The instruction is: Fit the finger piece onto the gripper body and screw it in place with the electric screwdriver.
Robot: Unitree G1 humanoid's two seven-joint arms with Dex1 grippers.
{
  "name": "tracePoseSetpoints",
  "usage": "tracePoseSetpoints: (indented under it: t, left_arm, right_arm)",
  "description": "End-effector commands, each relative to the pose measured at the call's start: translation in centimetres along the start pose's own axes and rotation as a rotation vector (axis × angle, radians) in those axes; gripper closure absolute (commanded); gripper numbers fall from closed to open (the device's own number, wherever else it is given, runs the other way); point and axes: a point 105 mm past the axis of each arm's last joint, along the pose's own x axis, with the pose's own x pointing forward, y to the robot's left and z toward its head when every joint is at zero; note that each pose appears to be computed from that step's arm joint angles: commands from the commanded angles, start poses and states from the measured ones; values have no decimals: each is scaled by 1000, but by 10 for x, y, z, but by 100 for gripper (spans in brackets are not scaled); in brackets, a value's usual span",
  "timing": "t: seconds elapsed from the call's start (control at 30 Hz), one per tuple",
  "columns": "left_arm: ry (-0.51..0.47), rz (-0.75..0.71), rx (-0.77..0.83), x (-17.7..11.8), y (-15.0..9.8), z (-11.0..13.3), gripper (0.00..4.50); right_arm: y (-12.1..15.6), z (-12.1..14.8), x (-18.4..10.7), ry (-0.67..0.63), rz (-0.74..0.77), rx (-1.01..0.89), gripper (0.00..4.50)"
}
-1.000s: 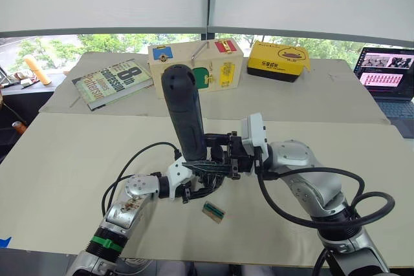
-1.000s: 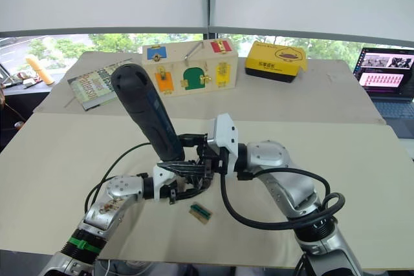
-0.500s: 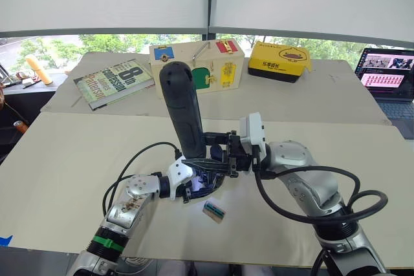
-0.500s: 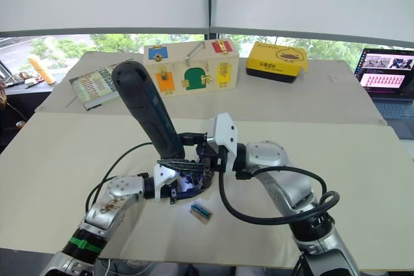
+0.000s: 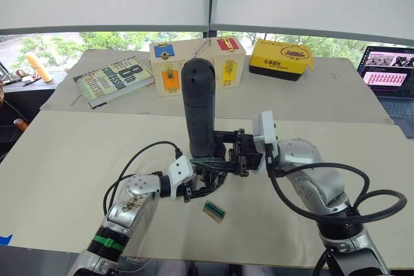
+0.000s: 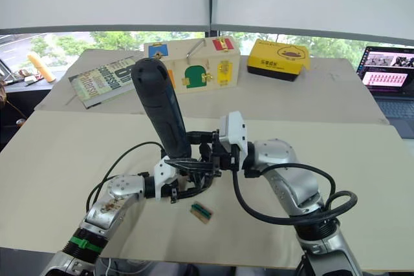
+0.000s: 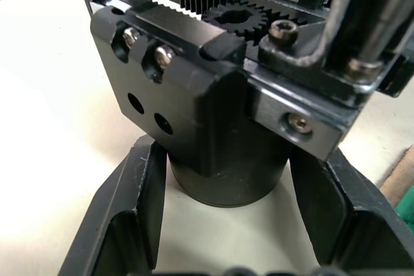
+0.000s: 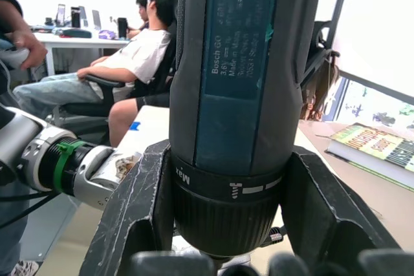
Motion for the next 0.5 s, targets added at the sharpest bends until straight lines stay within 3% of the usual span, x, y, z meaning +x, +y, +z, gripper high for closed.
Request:
tracePoseSetpoints:
  t: [0.03, 0.5]
  left_arm:
    - [68, 48, -40, -3, 4, -20, 223]
    - [69, 65, -41, 0, 3, -26, 223]
  right_arm:
    - [-4, 28, -4, -74, 7, -69, 260]
    - [3, 52, -2, -134, 97, -91, 260]
